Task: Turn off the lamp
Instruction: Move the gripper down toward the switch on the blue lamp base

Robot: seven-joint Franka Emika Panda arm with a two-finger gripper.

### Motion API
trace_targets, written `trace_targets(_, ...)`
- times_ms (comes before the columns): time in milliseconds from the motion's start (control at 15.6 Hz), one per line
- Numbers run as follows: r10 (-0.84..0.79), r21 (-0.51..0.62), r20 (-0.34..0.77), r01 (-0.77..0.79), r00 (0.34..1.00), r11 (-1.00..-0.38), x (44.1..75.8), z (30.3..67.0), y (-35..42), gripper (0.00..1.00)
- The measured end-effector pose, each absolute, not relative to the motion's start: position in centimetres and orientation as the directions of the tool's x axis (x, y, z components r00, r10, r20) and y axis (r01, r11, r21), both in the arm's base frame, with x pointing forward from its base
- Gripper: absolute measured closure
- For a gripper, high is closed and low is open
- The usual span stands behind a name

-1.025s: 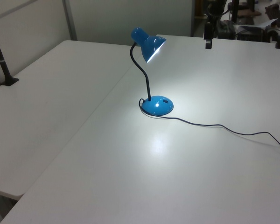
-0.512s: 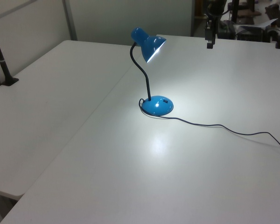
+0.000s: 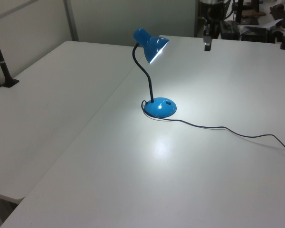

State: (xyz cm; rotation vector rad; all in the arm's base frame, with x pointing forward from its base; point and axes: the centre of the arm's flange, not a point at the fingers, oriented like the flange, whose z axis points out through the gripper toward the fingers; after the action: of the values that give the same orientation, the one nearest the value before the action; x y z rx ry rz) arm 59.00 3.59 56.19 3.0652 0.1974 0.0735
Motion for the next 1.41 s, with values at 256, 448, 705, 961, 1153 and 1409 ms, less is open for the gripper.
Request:
trace_targets(256,0.167,0.064,0.099,0.161,0.981,-0.985,61.9,52.0,5.5,1.0)
trace_targets(448,0.199,0.057,0.164,0.192,0.966,-0.98,63.2,47.8,7.3,1.0)
trace_targets(705,0.217,0.051,0.25,0.211,0.944,-0.976,63.4,43.2,8.3,1.0)
trace_targets(961,0.184,0.025,0.351,0.187,0.918,-0.982,63.1,41.0,8.4,1.0)
trace_targets(1153,0.153,0.009,0.401,0.163,0.903,-0.987,62.7,39.0,8.4,1.0)
trace_targets(1409,0.133,-0.004,0.418,0.148,0.899,-0.989,63.2,36.6,8.2,1.0)
